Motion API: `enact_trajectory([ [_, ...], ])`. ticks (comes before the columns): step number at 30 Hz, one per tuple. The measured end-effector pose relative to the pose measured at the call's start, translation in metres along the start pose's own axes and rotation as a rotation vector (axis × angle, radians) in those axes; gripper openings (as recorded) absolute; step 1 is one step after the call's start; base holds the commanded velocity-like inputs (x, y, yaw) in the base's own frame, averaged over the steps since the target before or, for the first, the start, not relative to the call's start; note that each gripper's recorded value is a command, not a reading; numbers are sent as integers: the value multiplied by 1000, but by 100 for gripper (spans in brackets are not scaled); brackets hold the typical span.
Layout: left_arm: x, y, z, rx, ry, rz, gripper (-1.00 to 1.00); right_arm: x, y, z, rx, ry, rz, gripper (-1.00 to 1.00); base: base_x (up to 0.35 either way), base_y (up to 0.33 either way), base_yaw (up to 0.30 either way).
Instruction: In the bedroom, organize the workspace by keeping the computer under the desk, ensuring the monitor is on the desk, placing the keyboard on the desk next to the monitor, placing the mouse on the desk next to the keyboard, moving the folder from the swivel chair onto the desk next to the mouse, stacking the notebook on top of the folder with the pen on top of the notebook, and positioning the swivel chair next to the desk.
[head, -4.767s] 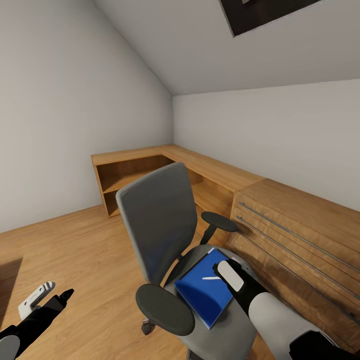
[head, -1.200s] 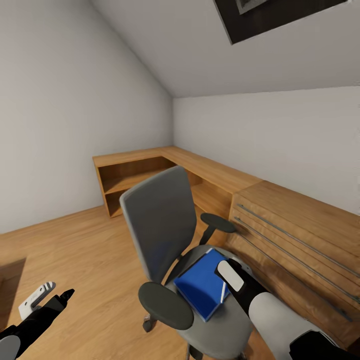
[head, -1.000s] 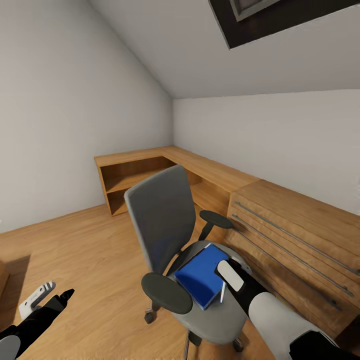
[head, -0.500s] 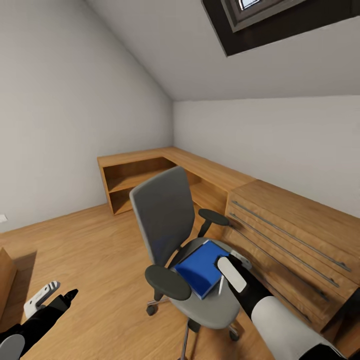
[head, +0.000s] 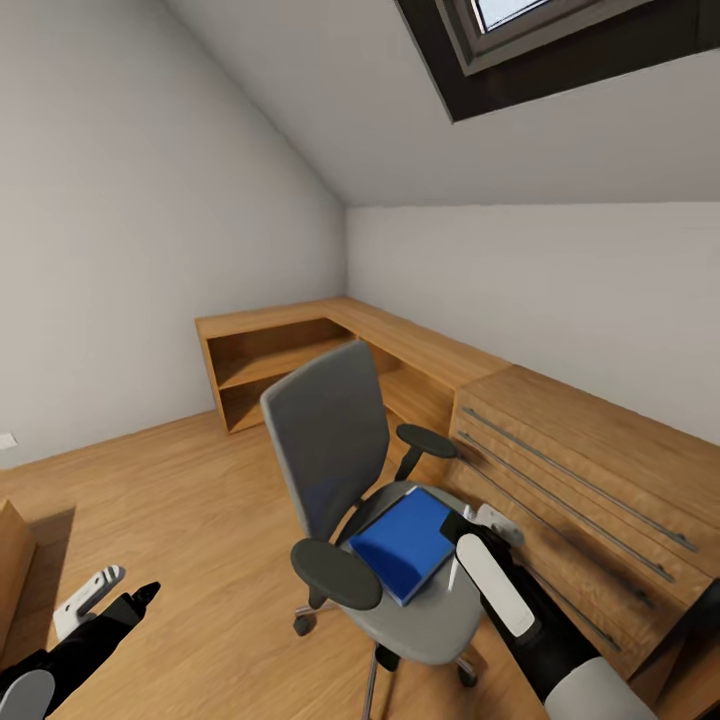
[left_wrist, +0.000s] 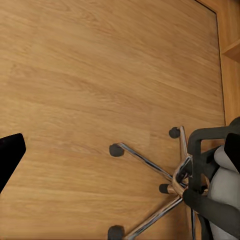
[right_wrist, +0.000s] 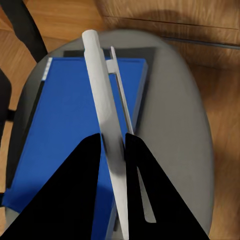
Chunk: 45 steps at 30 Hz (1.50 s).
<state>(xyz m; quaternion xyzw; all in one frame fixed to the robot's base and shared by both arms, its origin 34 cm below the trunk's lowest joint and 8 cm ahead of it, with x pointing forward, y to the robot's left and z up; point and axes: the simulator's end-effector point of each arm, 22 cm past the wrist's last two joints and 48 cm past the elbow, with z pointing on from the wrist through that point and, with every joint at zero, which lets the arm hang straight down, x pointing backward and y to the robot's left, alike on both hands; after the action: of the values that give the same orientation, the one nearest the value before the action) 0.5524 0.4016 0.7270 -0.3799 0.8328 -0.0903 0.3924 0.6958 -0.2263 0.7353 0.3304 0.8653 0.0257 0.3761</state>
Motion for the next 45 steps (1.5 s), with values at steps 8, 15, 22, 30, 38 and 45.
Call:
enact_trajectory([
  [8, 12, 18, 3, -55, 54, -8, 100, -11, 7, -11, -7, -4, 3, -100, 0, 0, 0],
  [15, 41, 62, 8, -183, 131, 48, 100, -32, 24, -31, -50, -32, 19, -100, 0, 0, 0],
  [22, 87, 112, 8, -307, 243, 202, 100, -43, 38, -59, -105, -53, 39, -100, 0, 0, 0],
  [30, 137, 149, 17, -321, 112, 391, 100, -58, 28, -94, -68, -85, 69, -100, 0, 0, 0],
  [38, 128, 143, 9, -320, 103, 388, 100, -67, 31, -103, -66, -88, 69, -100, 0, 0, 0],
  [45, 139, 149, -2, -340, 138, 385, 100, -76, 33, -111, -67, -91, 70, -100, -110, 0, -5],
])
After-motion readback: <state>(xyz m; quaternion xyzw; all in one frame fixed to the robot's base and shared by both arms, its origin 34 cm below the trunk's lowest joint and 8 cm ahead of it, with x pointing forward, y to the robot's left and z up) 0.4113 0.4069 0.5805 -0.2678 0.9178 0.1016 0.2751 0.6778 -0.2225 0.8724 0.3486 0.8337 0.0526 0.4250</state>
